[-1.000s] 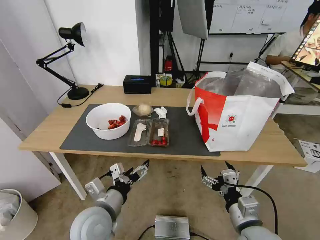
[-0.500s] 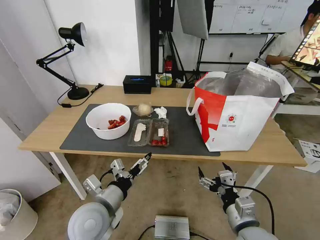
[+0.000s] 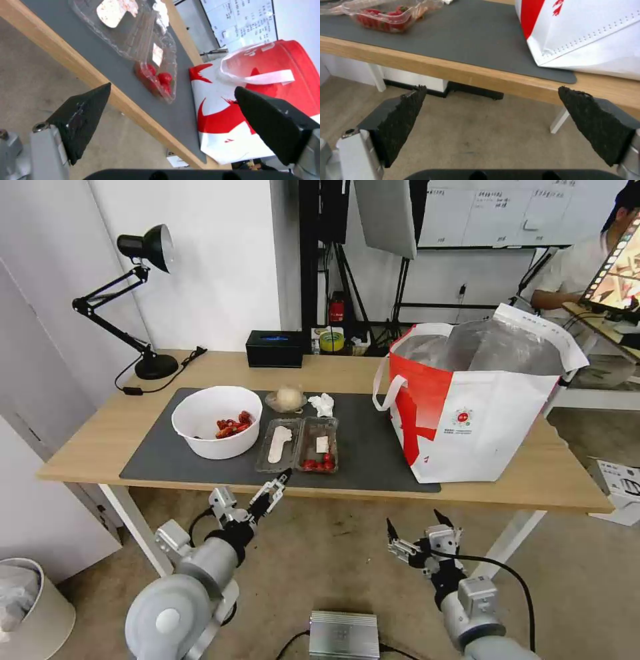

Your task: Pick up the trash from the table and place it into the takeout bag.

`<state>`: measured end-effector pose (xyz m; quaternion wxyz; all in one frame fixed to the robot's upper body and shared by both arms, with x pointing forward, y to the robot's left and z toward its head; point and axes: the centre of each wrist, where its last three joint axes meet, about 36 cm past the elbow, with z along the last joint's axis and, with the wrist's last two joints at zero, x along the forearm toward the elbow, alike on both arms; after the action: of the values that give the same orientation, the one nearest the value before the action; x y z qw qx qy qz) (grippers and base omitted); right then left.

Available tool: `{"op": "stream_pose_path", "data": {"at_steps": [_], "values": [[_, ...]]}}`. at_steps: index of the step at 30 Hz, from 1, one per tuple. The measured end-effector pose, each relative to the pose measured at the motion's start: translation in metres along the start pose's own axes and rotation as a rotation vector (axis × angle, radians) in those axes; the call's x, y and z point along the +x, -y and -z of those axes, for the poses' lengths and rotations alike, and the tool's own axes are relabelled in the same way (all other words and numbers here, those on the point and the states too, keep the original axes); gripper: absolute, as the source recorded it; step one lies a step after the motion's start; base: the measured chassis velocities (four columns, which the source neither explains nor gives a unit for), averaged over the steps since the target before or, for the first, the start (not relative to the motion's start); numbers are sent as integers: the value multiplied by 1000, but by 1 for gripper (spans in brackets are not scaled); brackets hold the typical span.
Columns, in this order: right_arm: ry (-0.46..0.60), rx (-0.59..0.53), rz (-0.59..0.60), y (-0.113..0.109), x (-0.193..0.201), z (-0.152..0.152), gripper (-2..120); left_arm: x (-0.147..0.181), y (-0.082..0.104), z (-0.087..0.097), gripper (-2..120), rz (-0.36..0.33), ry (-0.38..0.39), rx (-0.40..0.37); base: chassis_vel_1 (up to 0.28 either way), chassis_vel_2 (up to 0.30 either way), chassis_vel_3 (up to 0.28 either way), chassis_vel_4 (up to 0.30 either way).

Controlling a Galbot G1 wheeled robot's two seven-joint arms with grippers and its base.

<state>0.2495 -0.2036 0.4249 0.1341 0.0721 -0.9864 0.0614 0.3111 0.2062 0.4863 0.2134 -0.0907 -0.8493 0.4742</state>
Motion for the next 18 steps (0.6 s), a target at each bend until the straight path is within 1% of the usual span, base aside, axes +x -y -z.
{"op": "stream_pose_path", "data": {"at_steps": [6,9,12,14,16,18], "values": [[0,5,1,1,-1,0,100,-13,-1,2,100,22,10,23,0,0,0,0],[-2,6,-1,1,-1,-1,100,-25,-3,9,100,30,14,55,0,0,0,0],[-2,7,-5,2,-2,-1,100,-35,-3,13,100,40,13,70,0,0,0,0],[-2,7,-5,2,-2,-2,100,-37,-3,13,100,43,12,72,0,0,0,0],[-1,8,-7,3,-2,-1,100,-48,-4,15,100,55,7,80,0,0,0,0],[-1,8,-8,3,-3,-2,100,-52,-4,15,100,57,5,82,0,0,0,0]]}}
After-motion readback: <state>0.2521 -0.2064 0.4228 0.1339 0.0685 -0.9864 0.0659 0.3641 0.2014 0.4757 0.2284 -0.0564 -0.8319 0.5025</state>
